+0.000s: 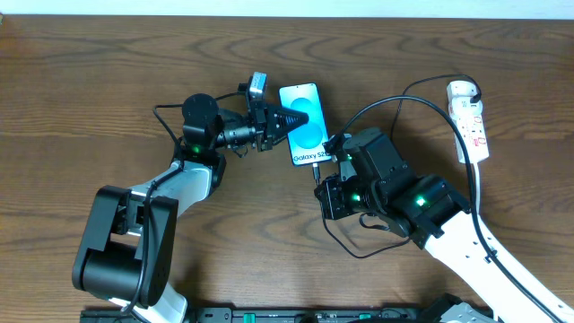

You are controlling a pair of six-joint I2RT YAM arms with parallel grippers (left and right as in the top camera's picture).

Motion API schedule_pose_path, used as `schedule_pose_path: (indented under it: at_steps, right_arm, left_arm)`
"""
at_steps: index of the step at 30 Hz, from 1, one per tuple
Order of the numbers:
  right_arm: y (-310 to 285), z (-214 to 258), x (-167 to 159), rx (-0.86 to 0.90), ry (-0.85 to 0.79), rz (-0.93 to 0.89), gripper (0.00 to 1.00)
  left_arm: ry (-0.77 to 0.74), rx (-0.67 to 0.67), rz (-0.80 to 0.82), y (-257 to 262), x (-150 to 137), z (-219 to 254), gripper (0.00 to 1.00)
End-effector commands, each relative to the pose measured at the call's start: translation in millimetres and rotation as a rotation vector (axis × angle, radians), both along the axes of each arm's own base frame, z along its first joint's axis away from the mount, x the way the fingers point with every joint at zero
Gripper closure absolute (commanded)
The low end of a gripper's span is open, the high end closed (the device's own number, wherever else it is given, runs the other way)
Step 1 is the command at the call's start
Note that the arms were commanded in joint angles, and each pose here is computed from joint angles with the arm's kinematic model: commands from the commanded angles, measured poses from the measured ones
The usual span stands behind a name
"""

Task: Plug charger to phone and switch on socket
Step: 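Align the USB-C plug under the phone's bottom port with the right gripper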

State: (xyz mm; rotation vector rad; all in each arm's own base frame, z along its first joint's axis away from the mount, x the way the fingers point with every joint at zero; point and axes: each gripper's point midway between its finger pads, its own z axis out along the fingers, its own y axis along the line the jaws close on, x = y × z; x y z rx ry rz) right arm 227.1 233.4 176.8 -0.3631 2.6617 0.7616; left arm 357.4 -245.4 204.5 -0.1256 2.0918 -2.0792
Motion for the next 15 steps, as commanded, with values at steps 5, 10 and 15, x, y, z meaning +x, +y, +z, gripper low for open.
schedule_pose_path:
  at_steps: [5,10,15]
  right_arm:
    - [4.0,3.0,-4.1,0.02,0.015,0.009,0.99]
    - [5.1,2.8,-7.3,0.027,0.029,0.019,0.99]
    - [5.2,2.9,-7.2,0.028,0.028,0.019,0.99]
  left_arm:
    - [-0.051,-0.011,-0.024,-1.0,-2.3,14.9,0.92]
    - [-0.098,-0.003,-0.023,-1.0,-2.3,14.9,0.93]
    - [-0.109,-0.001,-0.034,-1.3,-4.3,14.8,0.92]
